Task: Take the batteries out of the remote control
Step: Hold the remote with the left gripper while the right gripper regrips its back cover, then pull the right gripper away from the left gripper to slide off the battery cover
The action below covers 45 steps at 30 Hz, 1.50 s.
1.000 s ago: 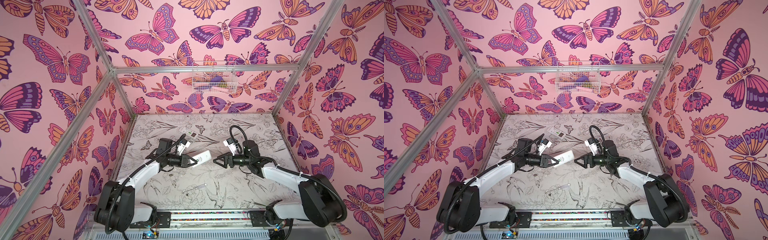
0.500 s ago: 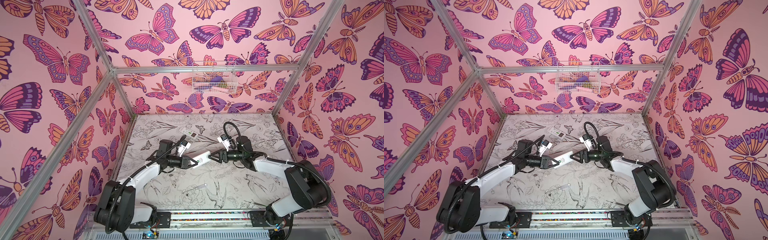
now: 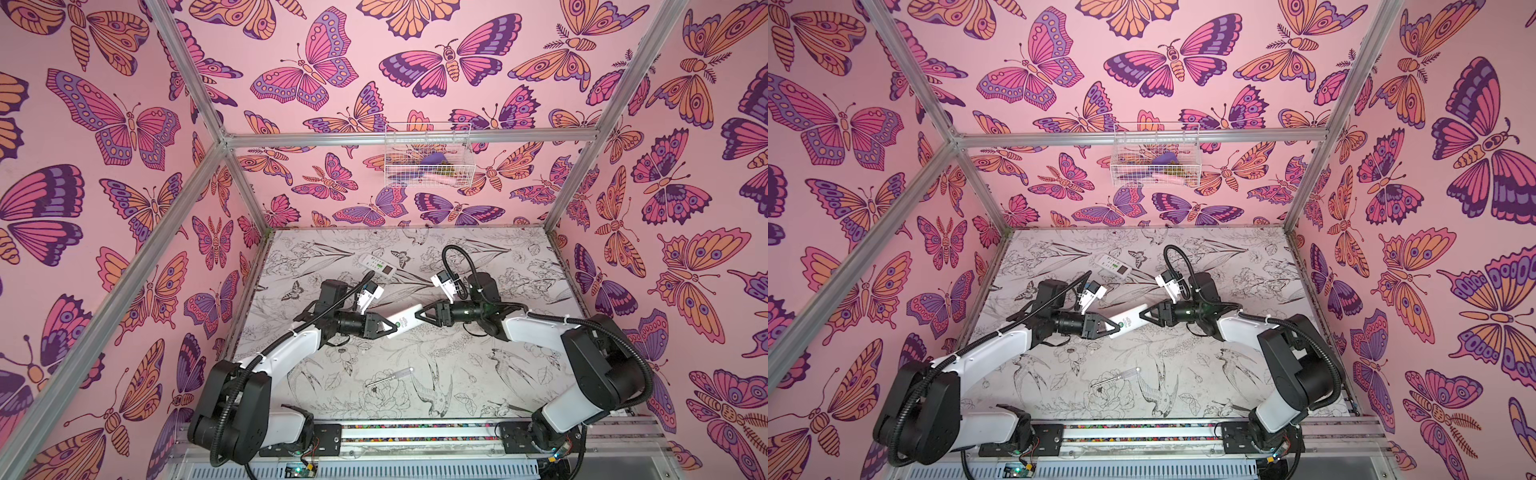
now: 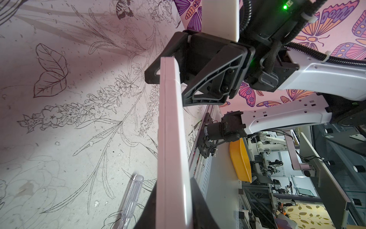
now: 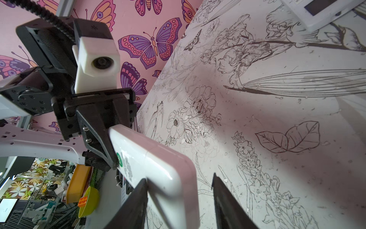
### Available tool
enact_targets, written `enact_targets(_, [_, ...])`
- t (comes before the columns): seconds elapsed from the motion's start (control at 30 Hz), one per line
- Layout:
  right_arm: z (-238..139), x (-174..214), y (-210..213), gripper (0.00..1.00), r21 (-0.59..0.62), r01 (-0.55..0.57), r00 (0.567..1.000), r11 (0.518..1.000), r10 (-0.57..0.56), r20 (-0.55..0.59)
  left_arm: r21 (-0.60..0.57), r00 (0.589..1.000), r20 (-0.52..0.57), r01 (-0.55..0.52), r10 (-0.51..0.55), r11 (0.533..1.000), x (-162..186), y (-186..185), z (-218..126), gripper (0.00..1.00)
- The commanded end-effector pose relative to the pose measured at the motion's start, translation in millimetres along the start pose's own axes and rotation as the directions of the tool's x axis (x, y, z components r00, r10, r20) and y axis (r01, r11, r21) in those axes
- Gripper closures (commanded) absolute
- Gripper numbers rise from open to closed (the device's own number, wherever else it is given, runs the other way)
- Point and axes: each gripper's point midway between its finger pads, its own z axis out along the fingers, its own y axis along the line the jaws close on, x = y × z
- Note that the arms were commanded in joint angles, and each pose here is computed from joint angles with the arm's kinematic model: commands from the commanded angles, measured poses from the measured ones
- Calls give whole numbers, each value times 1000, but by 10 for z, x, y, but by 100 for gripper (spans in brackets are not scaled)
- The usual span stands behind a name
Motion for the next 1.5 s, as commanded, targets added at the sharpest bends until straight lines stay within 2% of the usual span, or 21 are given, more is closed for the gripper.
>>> enact_targets(0.0, [46,-43,33,50,-7,31,1000,999,-31,-3,41,998,17,-55,55,998,-87,-120,-11,100])
enact_targets(0.47, [-5,26,-4,62,43,49,999,998,-48,-25,32,999,18,-46,45,998,-85,-100,-10,100])
enact_targets(0.73, [-64,-62,86,65,45,75,997,996,-74,-7,21,999,19,-33,33,999,-90,-76,-1,100])
enact_targets(0.83, [-82,-84,114,62,48,78,997,996,-78,-15,19,999,19,-37,36,999,-98,-70,6,100])
enact_targets(1.03, [-158,-120,153,49,60,107,994,993,-108,11,14,999,17,-34,33,999,-92,-57,16,100])
enact_targets(1.47, [-102,-92,90,49,56,74,997,996,-75,8,16,1000,8,-26,26,1000,-77,-41,39,100])
